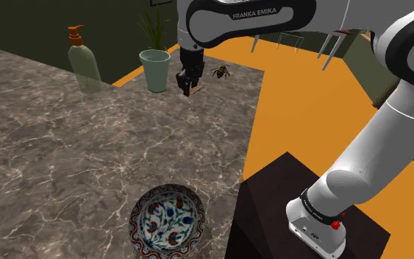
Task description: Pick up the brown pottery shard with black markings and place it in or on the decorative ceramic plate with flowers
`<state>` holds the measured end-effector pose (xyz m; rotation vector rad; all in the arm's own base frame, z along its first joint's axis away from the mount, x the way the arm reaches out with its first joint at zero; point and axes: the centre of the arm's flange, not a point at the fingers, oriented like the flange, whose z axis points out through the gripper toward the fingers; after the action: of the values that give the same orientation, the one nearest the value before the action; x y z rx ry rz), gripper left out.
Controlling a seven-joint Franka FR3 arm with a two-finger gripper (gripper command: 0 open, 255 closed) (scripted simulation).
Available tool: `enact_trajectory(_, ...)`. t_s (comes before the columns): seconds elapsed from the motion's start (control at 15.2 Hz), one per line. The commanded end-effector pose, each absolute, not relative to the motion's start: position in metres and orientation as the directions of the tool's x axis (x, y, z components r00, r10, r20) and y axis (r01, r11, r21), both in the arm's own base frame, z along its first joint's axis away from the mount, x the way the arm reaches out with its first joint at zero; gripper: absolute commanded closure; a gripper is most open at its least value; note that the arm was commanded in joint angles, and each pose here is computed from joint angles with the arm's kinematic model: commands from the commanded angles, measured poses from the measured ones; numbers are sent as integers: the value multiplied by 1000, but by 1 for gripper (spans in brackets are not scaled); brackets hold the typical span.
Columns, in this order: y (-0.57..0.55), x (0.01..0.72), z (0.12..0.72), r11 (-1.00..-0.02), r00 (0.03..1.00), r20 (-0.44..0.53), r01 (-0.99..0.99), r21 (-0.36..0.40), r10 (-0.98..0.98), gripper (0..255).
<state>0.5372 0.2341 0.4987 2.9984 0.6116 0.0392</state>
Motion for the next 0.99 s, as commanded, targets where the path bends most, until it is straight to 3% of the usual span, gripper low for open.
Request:
enact_trajectory(0.0, 243, 527, 501, -917, 920, 8, 390, 85, 392, 255)
enact_trajectory(0.92, 364, 387, 506, -917, 920, 8, 390, 85, 392, 255)
